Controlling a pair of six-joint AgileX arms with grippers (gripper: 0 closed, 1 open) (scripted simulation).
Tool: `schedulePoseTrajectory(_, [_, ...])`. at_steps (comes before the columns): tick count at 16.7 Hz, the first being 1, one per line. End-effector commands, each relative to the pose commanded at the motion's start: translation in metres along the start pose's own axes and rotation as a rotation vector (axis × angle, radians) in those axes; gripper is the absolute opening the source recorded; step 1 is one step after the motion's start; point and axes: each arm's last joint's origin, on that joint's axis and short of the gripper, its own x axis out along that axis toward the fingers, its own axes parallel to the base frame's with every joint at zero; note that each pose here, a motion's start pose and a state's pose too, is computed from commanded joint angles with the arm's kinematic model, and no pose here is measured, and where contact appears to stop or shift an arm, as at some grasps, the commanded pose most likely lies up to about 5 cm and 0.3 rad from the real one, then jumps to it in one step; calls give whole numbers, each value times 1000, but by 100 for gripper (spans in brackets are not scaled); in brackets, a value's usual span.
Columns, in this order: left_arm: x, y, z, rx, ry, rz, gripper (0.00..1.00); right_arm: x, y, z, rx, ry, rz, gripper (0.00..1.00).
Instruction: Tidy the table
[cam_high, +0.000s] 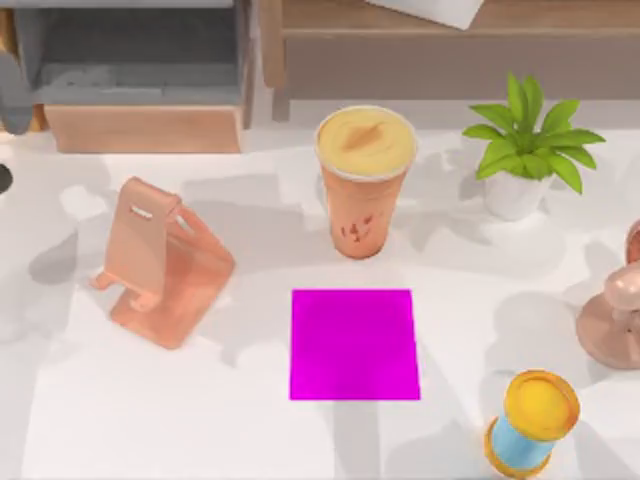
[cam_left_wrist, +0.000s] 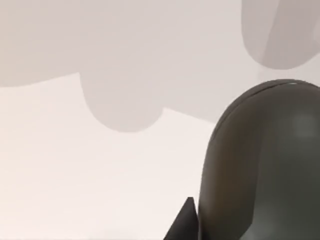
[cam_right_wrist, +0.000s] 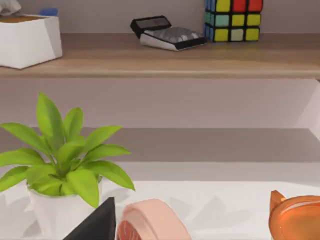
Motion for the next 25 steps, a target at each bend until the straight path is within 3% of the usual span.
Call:
schedulePoseTrajectory(4, [-41, -30, 45, 273, -58, 96, 0, 0, 0, 0, 0, 0, 0, 100])
schedulePoseTrajectory(7, [-73, -73, 93, 617, -119, 173, 0, 0, 0, 0, 0, 0, 0, 100])
schedulePoseTrajectory(10, [-83, -123, 141, 1005, -166, 190, 0, 0, 0, 0, 0, 0, 0, 100])
schedulePoseTrajectory(14, [-45, -179, 199, 1482, -158, 90, 0, 0, 0, 0, 0, 0, 0, 100])
schedulePoseTrajectory(18, [23, -218, 246, 1822, -80, -23, 0, 0, 0, 0, 0, 0, 0, 100])
schedulePoseTrajectory(21, [60, -240, 269, 1973, -16, -37, 0, 0, 0, 0, 0, 0, 0, 100])
schedulePoseTrajectory(25, [72, -247, 279, 2022, 12, -18, 0, 0, 0, 0, 0, 0, 0, 100])
